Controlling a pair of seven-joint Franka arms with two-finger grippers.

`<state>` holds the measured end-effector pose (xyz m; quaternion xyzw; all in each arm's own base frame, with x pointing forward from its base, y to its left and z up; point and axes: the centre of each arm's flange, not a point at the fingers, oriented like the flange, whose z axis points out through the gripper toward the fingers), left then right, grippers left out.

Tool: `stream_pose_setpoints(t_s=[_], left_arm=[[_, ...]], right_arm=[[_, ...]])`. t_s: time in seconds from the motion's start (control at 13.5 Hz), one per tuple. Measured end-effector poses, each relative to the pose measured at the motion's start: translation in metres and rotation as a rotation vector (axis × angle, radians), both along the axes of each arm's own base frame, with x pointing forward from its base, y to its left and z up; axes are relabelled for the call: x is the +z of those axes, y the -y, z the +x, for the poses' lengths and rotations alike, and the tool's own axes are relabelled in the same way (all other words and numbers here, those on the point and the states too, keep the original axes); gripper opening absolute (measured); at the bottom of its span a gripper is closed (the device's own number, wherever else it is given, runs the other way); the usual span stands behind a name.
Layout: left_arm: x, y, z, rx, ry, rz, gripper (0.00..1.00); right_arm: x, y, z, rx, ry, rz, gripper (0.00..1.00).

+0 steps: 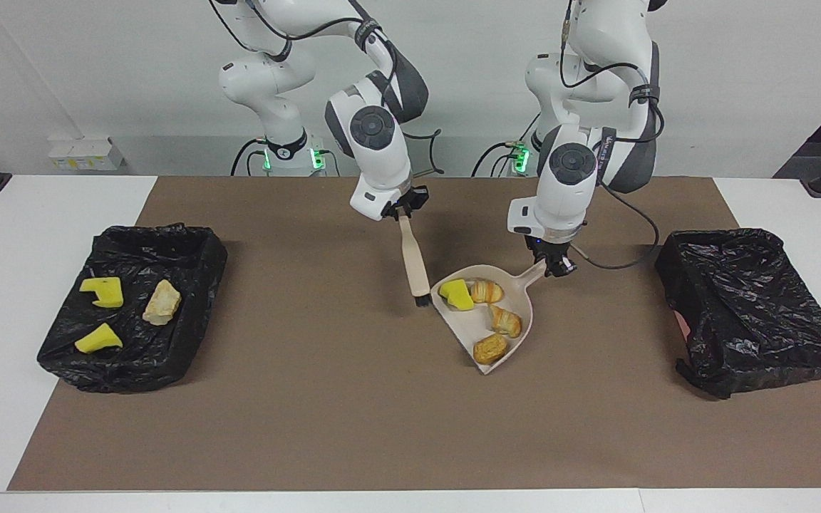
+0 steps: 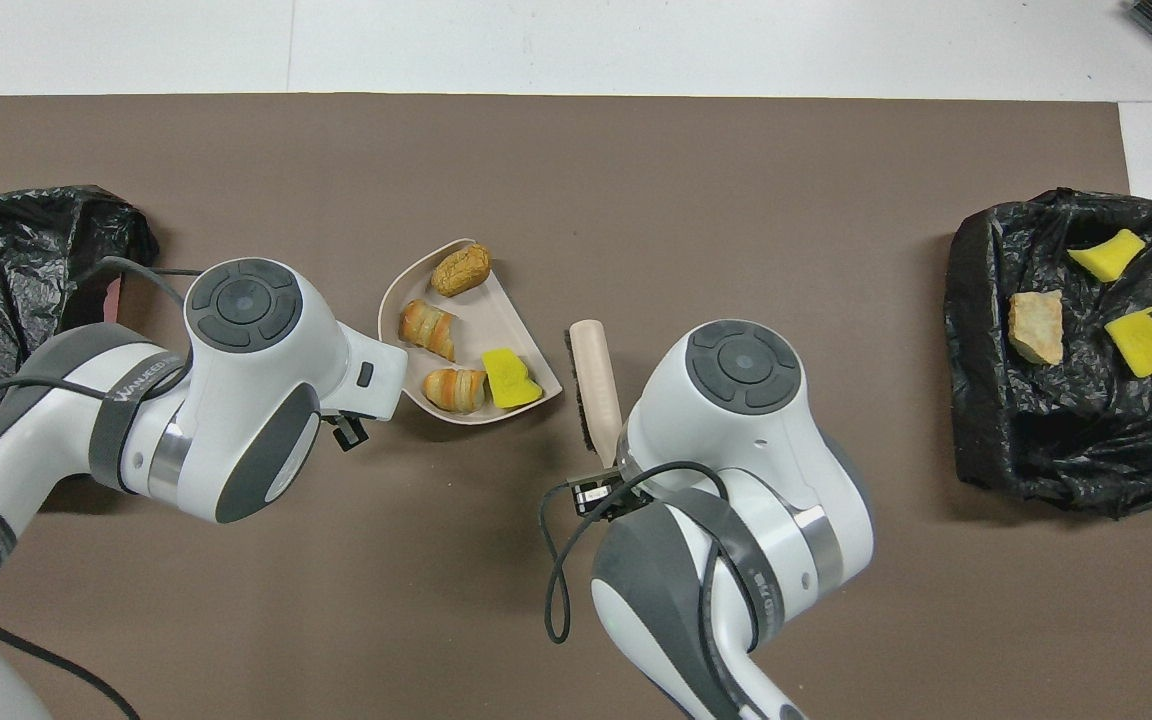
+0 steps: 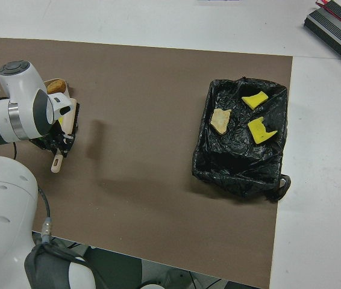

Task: Sweep and dump trash in bin
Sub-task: 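Carry the dustpan with the left gripper over the black bag nearest it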

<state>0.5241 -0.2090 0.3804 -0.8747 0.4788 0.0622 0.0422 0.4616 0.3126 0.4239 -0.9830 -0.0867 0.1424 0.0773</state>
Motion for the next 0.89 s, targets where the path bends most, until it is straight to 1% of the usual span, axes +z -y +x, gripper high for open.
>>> stream_pose_setpoints(t_s=[0.15,0.22,0.37,0.52,0.66,0.81,0.89], left_arm=[[0.013,-0.007,0.001,0.112,0.019,-0.03,0.33],[0.02,-0.016,0.004,0.169,0.018,-0.067,0.33],[0.033,-0.04,0.01,0.248,0.024,-0.118,0.33],[0.043,-0.06,0.014,0.291,0.039,-0.132,0.33],[0.042,-0.066,0.012,0.3,0.035,-0.13,0.33],[0.033,-0.075,0.01,0.317,0.021,-0.123,0.33],[0.034,-0.086,0.013,0.334,0.029,-0.126,0.33]], right_arm=[[0.011,-0.002,-0.011,-0.003,0.004,-0.012,0.26],[0.01,-0.006,-0.02,-0.006,0.002,-0.028,0.26],[0.002,-0.02,-0.045,-0.035,-0.007,-0.061,0.26],[-0.008,-0.041,-0.072,-0.072,0.01,-0.101,0.26],[-0.021,-0.063,-0.096,-0.099,0.047,-0.125,0.26],[-0.035,-0.071,-0.107,-0.114,0.063,-0.126,0.26],[-0.043,-0.075,-0.111,-0.127,0.069,-0.135,0.26]])
